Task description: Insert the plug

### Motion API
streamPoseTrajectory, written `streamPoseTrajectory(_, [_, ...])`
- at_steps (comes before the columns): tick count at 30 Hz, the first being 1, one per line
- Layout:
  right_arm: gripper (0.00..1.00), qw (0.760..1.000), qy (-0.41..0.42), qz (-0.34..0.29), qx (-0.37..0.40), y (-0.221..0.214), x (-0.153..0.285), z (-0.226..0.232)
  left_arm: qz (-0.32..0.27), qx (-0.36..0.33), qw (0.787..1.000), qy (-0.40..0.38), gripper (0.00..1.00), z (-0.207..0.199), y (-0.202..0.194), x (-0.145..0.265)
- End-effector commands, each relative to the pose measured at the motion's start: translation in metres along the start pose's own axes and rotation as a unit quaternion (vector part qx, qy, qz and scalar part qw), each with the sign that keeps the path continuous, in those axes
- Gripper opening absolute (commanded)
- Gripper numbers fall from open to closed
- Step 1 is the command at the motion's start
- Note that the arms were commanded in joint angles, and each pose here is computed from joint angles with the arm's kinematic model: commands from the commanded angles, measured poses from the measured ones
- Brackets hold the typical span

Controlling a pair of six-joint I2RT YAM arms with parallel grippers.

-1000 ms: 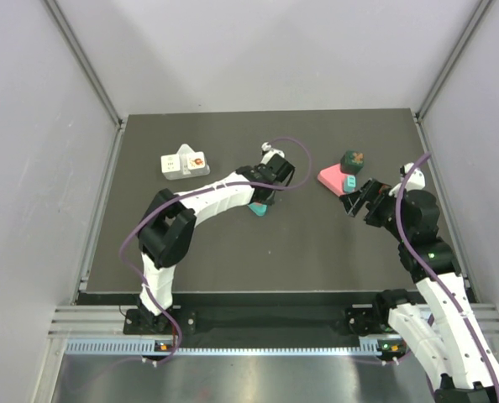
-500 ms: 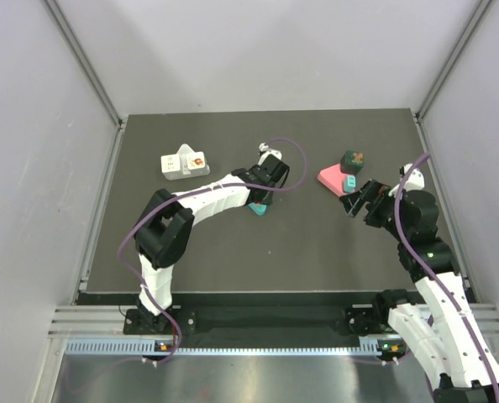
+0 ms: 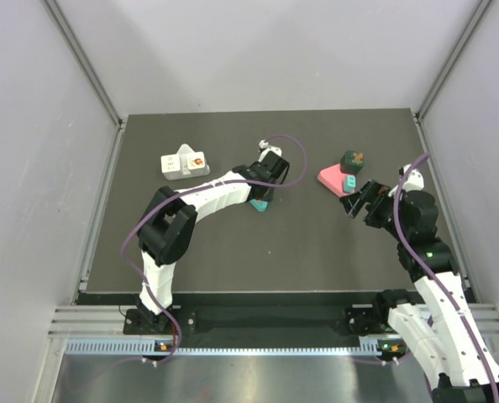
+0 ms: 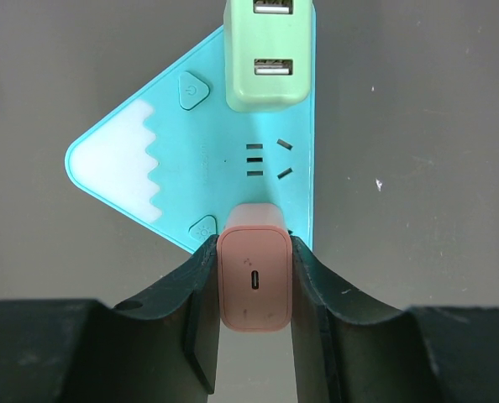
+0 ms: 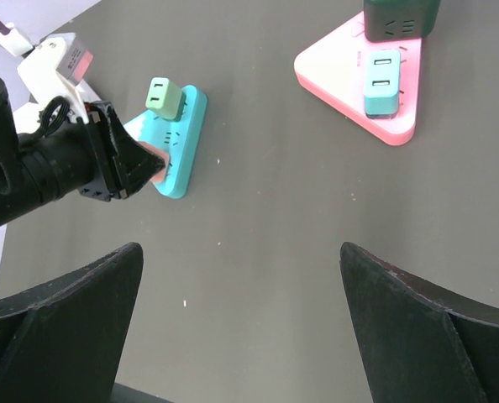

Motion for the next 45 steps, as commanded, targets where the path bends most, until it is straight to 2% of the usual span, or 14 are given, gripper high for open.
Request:
streamPoseTrajectory(1, [1.00, 1.000, 0.016, -0.022, 0.004, 0.010, 0.000, 0.005, 0.181, -0.044, 0.982, 0.024, 0.00, 0.009, -0.111, -0.033])
streamPoseTrajectory(6, [1.00, 1.000, 0.017, -0.020, 0.003, 0.010, 0.000, 0.005, 0.183, -0.046, 0.982, 0.027, 0.00, 0.011, -0.109, -0.033])
streamPoseTrajectory(7, [1.00, 1.000, 0.017, -0.020, 0.002, 0.010, 0.000, 0.005, 0.203, -0.055, 0.977, 0.035, 0.00, 0.013, -0.115, -0.032])
streamPoseTrajectory(9, [1.00, 1.000, 0.018, -0.020, 0.000, 0.010, 0.000, 0.005, 0.205, -0.061, 0.976, 0.045, 0.00, 0.013, -0.106, -0.034])
streamPoseTrajectory(26, [1.00, 1.000, 0.023, -0.022, -0.002, 0.010, 0.005, 0.006, 0.267, -0.067, 0.960, 0.039, 0.00, 0.013, -0.143, -0.052])
streamPoseTrajectory(29, [1.00, 0.999, 0.023, -0.023, -0.002, 0.010, 0.007, 0.007, 0.259, -0.066, 0.963, 0.041, 0.00, 0.014, -0.135, -0.049])
streamPoseTrajectory(32, [1.00, 0.999, 0.028, -0.023, -0.004, 0.011, 0.008, 0.009, 0.245, -0.062, 0.967, 0.039, 0.21, 0.013, -0.117, -0.041])
streamPoseTrajectory(34, [1.00, 0.999, 0.033, -0.021, -0.004, 0.011, 0.008, 0.011, 0.233, -0.059, 0.970, 0.037, 0.40, 0.013, -0.104, -0.035])
streamPoseTrajectory(37, [1.00, 0.999, 0.039, -0.020, -0.004, 0.012, 0.010, 0.014, 0.206, -0.059, 0.976, 0.021, 0.57, 0.009, -0.078, -0.024])
streamPoseTrajectory(40, [1.00, 0.999, 0.038, -0.022, 0.001, 0.013, 0.012, 0.015, 0.182, -0.059, 0.982, 0.008, 0.66, 0.007, -0.052, -0.012])
streamPoseTrajectory(43, [1.00, 0.999, 0.034, -0.020, 0.006, 0.011, 0.014, 0.012, 0.162, -0.054, 0.985, -0.007, 0.68, 0.005, -0.028, 0.003])
streamPoseTrajectory(45, [1.00, 0.999, 0.030, -0.016, 0.009, 0.009, 0.014, 0.009, 0.143, -0.046, 0.988, -0.027, 0.74, 0.001, -0.013, 0.014])
Point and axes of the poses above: each gripper's point midway between its finger pads, its own x axis back along the fingers, its own z axis along the line the jaws close on, y = z × x, the point moved 3 cm from there along x, back along the fingers, and after that the axes turned 7 degrees about -x, right-handed, at the moved point
